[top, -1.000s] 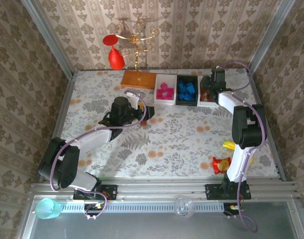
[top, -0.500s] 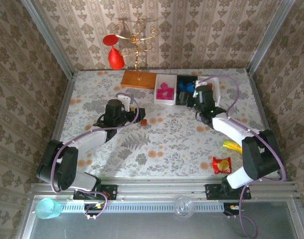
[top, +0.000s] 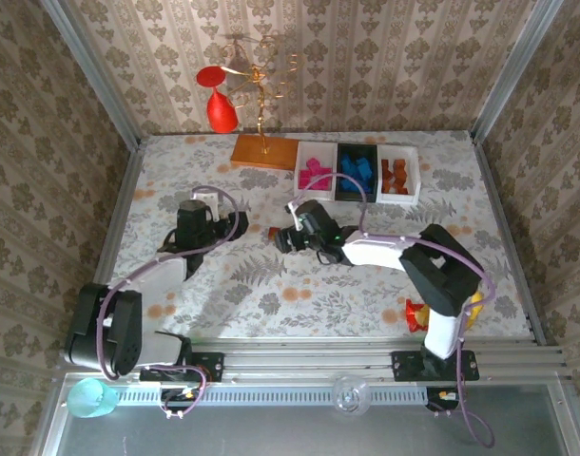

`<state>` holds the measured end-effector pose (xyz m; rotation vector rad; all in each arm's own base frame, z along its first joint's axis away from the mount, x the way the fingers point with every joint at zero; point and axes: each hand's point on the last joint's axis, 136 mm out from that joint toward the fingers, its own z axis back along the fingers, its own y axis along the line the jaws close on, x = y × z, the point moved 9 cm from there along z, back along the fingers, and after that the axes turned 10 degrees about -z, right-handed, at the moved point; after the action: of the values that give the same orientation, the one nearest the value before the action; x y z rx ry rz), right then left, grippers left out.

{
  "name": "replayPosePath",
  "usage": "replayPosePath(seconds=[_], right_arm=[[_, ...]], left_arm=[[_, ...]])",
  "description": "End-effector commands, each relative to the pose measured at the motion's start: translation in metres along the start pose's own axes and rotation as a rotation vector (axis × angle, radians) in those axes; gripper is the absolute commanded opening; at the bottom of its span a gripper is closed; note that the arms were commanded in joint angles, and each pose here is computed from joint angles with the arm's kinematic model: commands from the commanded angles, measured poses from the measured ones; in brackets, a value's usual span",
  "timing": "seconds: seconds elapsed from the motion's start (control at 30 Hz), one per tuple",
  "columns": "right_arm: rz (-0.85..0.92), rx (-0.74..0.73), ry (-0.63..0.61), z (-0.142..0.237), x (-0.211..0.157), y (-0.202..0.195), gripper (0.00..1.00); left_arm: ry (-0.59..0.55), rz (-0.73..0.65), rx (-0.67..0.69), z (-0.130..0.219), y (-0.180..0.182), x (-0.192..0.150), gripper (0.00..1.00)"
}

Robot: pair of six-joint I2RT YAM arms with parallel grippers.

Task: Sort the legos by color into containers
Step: Pick up the lego from the center of the table.

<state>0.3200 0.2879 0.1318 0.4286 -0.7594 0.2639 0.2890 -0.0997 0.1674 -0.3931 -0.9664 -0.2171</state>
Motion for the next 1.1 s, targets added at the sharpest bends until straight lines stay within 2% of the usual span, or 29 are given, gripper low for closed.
replayPosePath(seconds=[0.0,0.43,0.8,1.07], right_arm=[[0.054,0.002,0.023,-0.016,0.002,0.013,0.85],[0.149,-0.118,0.112,-0.062,-0.006,0.005,0.71],[0.119,-0.083,0.138,-0.077,-0.006,-0.001,0.59],[0.113,-0.069,0.122,-0.071,-0.001,0.0,0.45]], left_arm=[[0.003,0.027,0.029,0.008,0.005,-0.005,0.72],[-0.004,0.04,0.019,0.008,0.005,-0.004,0.72],[-0.001,0.048,0.006,0.006,0.005,-0.004,0.71],[-0.01,0.056,-0.023,0.006,0.002,-0.001,0.71]])
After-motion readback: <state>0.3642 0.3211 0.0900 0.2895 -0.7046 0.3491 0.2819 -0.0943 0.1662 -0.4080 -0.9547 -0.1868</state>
